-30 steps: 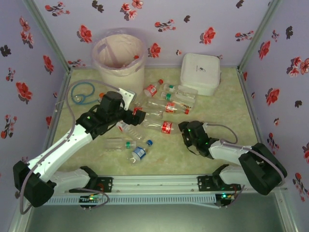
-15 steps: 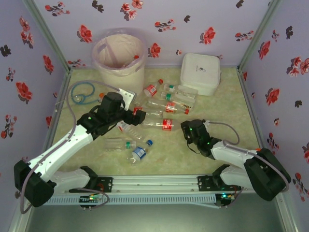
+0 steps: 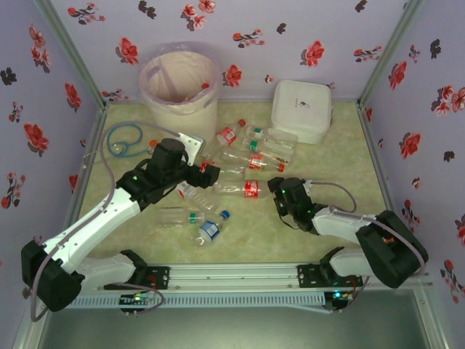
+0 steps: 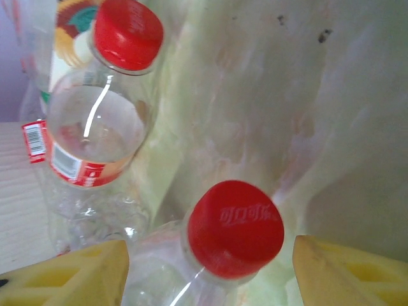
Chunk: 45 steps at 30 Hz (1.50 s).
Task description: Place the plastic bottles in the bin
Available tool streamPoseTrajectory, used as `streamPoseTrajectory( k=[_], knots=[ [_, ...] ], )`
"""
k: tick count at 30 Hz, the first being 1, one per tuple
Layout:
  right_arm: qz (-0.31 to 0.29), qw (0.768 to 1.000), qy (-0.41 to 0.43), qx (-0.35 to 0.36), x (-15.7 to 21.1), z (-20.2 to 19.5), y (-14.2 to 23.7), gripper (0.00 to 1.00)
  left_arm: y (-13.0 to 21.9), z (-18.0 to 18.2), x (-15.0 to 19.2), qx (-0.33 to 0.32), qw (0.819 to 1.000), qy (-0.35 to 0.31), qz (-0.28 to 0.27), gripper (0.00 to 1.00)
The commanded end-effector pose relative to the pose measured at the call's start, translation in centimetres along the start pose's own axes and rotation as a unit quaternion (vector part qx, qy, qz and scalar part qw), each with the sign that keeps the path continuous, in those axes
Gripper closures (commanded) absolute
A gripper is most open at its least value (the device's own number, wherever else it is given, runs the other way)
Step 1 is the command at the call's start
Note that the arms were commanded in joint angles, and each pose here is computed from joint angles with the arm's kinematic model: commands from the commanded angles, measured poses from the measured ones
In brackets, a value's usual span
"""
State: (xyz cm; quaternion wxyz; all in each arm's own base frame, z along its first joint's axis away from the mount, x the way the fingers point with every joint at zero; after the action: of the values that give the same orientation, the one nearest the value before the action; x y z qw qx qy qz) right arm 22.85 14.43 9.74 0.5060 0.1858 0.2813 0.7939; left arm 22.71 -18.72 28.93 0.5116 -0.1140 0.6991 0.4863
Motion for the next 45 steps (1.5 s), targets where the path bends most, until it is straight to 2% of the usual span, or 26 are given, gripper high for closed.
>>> streamPoseTrajectory(
  k=[1, 7, 18, 26, 31, 35, 36, 39, 42, 45],
  knots=[
    [-0.003, 1.0, -0.004, -0.029, 0.2, 1.9, -0.9, 0.31, 0.0, -0.1, 0.0, -0.003, 1.0, 0.007, -0.011, 0.0],
    [0.0, 1.0, 0.0, -0.027, 0.3, 2.2, -2.9, 0.38, 0.0, -0.1, 0.0, -0.004, 1.0, 0.005, -0.009, 0.0],
    [-0.004, 0.999, -0.008, -0.035, -0.1, 2.7, -3.8, 0.6, -0.1, 0.0, 0.3, -0.008, 1.0, -0.002, -0.008, 0.0],
    [-0.02, 0.997, -0.02, -0.07, -2.0, 4.8, -2.2, 0.75, -0.1, -0.1, -0.3, 0.0, 1.0, -0.001, -0.01, 0.0],
    [-0.044, 0.995, -0.005, -0.093, -3.5, 6.2, 0.7, 0.84, -0.7, -1.3, -0.9, 0.035, 0.999, -0.001, -0.014, 0.0],
    [-0.074, 0.99, 0.06, -0.101, -4.6, 7.4, 4.0, 0.95, -1.8, -3.5, -1.4, 0.078, 0.997, -0.021, -0.015, 0.0],
    [-0.08, 0.986, 0.095, -0.108, -4.7, 8.0, 4.9, 0.99, -2.1, -4.0, -1.5, 0.089, 0.996, -0.026, -0.015, 0.0],
    [-0.085, 0.962, 0.227, -0.128, -4.5, 9.8, 7.3, 1.0, -3.1, -6.0, -2.0, 0.131, 0.99, -0.043, -0.018, 0.0],
    [-0.045, 0.929, 0.335, -0.151, -3.5, 11.4, 8.9, 1.0, -4.1, -7.9, -2.5, 0.163, 0.984, -0.061, -0.02, 0.0],
    [0.002, 0.901, 0.399, -0.173, -2.4, 12.4, 9.8, 1.0, -5.1, -9.8, -3.0, 0.215, 0.975, -0.056, -0.034, 0.0]
  ],
)
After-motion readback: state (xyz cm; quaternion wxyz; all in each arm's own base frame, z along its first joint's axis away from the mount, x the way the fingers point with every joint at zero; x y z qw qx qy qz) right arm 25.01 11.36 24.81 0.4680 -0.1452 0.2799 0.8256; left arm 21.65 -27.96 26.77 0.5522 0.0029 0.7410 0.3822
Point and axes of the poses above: each hand's point on the last joint's axis, 136 mm out from that joint toward the fingers, its own y axis back along the fingers, its own z axis along the line the jaws close on, x = y × z, the point moved 8 cm from there along y, back along the fingers, and after that the axes turned 7 degrees about -y, right-handed, at the moved point
